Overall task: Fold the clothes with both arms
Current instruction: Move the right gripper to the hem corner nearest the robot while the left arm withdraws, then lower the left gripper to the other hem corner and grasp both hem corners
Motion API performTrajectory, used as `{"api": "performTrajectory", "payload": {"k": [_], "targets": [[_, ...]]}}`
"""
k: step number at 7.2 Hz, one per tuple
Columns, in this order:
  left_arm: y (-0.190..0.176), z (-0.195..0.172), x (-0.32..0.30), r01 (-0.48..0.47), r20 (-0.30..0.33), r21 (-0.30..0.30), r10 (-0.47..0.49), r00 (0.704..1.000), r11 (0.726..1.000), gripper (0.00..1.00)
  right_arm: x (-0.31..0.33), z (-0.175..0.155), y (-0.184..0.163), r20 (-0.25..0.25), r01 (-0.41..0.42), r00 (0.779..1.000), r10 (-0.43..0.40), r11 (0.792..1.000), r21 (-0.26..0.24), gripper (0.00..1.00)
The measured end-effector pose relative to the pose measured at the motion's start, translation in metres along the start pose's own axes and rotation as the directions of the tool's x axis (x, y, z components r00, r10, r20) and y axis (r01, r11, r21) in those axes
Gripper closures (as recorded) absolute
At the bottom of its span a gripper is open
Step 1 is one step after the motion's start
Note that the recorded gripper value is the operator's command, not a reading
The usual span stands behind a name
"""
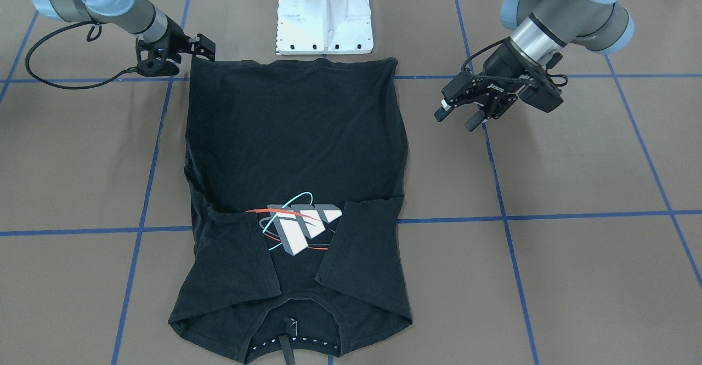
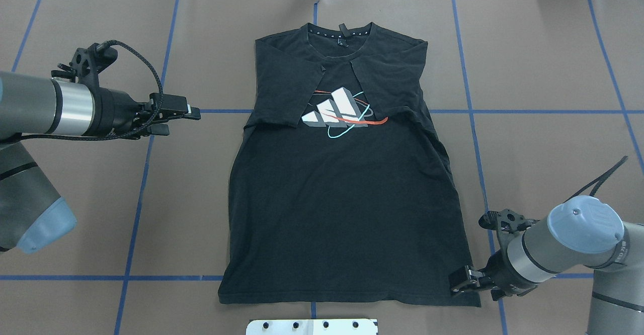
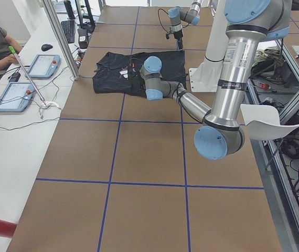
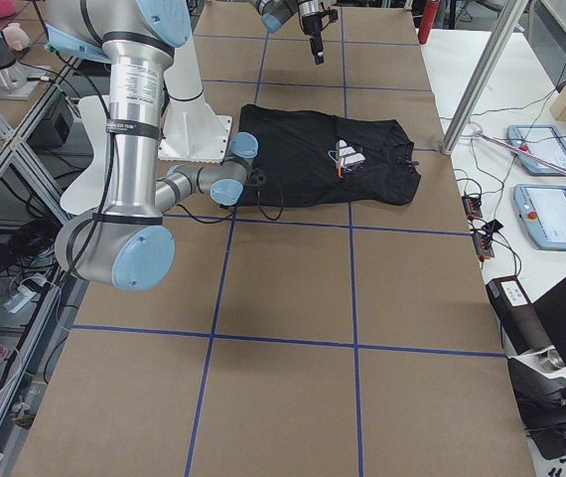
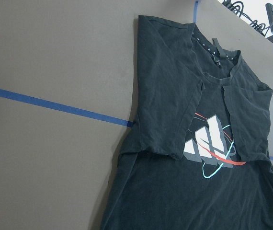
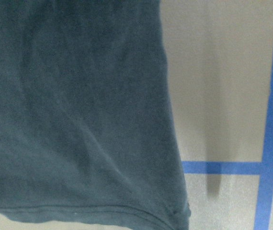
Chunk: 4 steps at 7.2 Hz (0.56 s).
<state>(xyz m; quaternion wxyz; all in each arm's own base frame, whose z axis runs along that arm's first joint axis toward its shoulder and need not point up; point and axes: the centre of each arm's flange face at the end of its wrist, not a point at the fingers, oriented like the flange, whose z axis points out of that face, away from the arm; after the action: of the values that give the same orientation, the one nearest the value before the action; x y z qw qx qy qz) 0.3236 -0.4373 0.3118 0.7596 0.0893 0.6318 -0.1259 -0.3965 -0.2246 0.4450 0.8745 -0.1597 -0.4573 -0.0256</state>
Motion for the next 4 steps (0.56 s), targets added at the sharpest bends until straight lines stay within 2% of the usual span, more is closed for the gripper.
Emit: {"api": "performTrajectory", "payload": {"k": [1,2,4], "targets": [[0.0,0.0001,0.0002,0.0,0.0,0.0,0.0,1.0,1.0,0.01,-0.0011,0.0032,-0.0004,-0.003,-0.005,1.0,0.005,1.0,-0.003,0.29],[0.0,0.0001,0.0003,0.0,0.0,0.001,0.0,1.0,1.0,0.01,-0.0013,0.0056,-0.001,-0.006,-0.012,1.0,0.012,1.0,-0.005,0.39],[-0.0004,-0.0001,0.0003,0.0,-0.001,0.002,0.0,1.0,1.0,0.01,0.0007,0.0082,-0.0027,-0.011,-0.02,1.0,0.02,1.0,-0.005,0.39]]}}
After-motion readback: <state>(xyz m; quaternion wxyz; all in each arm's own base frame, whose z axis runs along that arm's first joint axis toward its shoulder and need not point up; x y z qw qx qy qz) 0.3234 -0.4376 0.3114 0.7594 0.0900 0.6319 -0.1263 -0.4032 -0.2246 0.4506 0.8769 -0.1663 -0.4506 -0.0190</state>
